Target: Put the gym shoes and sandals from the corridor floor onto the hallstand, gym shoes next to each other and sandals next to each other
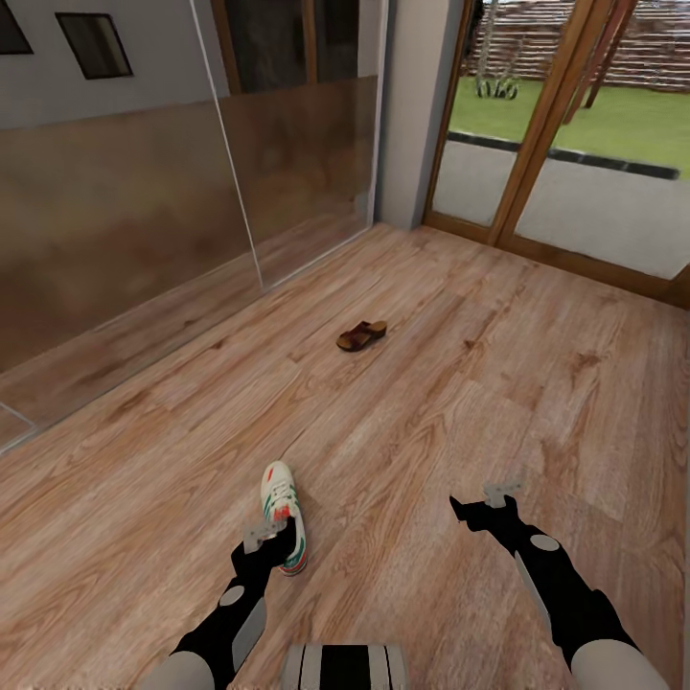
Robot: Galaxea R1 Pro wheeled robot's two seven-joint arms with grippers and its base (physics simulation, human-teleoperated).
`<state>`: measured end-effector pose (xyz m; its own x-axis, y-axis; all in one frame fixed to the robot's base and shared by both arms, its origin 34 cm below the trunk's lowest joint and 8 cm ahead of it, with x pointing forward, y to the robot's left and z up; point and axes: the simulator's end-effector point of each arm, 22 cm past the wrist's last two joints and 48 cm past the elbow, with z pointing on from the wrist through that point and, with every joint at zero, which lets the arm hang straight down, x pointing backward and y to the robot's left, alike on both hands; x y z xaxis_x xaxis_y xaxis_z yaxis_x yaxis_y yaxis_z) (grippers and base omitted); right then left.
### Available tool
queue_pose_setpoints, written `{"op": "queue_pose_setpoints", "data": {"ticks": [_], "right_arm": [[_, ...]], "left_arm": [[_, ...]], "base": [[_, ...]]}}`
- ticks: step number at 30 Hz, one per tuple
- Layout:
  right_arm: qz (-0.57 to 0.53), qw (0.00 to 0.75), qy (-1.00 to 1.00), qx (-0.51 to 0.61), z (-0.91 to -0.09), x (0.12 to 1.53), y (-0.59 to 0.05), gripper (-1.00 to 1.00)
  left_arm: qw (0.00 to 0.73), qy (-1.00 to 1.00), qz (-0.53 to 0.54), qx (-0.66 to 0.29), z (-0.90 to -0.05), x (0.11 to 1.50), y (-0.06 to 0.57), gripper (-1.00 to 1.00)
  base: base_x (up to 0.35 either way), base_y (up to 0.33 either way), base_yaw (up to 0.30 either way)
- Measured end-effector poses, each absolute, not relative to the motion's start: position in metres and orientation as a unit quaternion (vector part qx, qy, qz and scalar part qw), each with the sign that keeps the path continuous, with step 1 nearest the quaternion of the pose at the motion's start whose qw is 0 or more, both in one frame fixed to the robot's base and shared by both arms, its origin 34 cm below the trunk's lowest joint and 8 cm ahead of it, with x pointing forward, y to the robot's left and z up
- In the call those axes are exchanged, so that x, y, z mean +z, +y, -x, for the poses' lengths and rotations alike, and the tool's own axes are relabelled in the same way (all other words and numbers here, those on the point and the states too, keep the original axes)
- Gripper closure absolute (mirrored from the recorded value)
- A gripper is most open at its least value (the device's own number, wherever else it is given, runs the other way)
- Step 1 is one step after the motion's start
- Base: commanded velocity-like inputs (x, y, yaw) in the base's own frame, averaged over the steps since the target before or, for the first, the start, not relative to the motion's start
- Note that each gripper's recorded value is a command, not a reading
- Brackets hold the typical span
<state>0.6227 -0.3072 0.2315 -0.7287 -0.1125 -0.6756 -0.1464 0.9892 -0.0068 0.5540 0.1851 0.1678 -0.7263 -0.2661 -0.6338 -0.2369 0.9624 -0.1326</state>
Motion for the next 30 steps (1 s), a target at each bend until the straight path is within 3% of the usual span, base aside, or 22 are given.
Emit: {"op": "queue_pose_setpoints", "data": {"ticks": [30], "right_arm": [[0.069, 0.335, 0.939, 0.025, -0.606, 0.2, -0.307, -1.0]], "left_arm": [[0.317, 0.939, 0.135, -0.017, -0.533, 0.14, 0.185, -1.0]], "base": [[0.0, 0.0, -0.018]]}}
